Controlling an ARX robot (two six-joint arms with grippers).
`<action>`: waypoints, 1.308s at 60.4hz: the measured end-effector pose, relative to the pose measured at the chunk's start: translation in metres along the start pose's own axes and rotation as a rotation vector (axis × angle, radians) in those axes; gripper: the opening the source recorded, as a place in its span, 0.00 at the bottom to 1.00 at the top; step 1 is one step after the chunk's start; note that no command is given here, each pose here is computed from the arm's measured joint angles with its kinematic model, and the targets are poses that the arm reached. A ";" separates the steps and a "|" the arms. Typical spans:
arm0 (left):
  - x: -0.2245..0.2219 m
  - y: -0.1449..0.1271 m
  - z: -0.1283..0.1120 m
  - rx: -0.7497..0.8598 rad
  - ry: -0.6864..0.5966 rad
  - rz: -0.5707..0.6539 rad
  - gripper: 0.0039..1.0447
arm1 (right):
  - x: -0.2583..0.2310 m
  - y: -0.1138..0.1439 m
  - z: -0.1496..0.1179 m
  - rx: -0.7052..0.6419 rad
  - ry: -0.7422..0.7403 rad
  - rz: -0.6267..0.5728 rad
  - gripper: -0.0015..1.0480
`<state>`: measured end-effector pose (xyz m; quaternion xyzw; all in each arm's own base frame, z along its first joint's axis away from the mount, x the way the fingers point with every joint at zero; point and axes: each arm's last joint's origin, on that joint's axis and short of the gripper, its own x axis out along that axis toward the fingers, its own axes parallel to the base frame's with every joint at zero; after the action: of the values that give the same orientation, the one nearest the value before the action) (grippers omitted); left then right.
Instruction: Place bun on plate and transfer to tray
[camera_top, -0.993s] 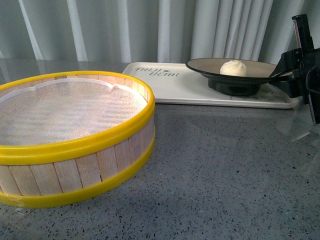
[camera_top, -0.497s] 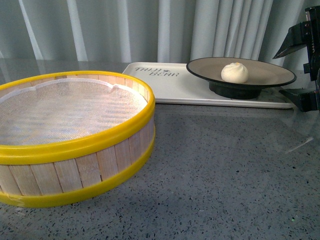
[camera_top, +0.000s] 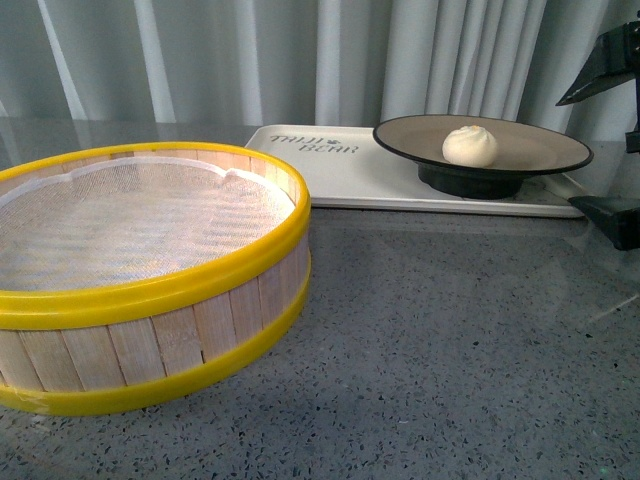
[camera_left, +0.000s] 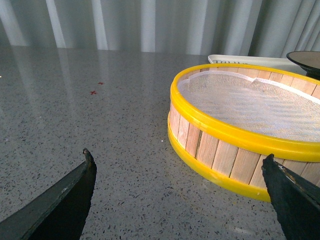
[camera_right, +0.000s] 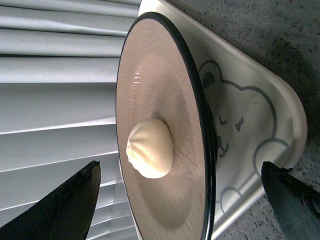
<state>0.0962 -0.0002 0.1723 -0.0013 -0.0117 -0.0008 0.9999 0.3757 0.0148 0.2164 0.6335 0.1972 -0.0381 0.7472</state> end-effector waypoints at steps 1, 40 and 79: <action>0.000 0.000 0.000 0.000 0.000 0.000 0.94 | -0.003 -0.001 -0.001 -0.001 -0.001 0.001 0.92; 0.000 0.000 0.000 0.000 0.000 0.000 0.94 | -0.229 -0.039 0.017 -0.992 -0.719 -0.231 0.92; 0.000 0.000 0.000 0.000 0.000 0.000 0.94 | -0.254 -0.098 -0.055 -1.398 -0.423 0.078 0.10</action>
<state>0.0963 -0.0002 0.1723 -0.0012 -0.0115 -0.0010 0.9999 0.0981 -0.0004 0.2054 -0.0060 0.0039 0.0017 1.0000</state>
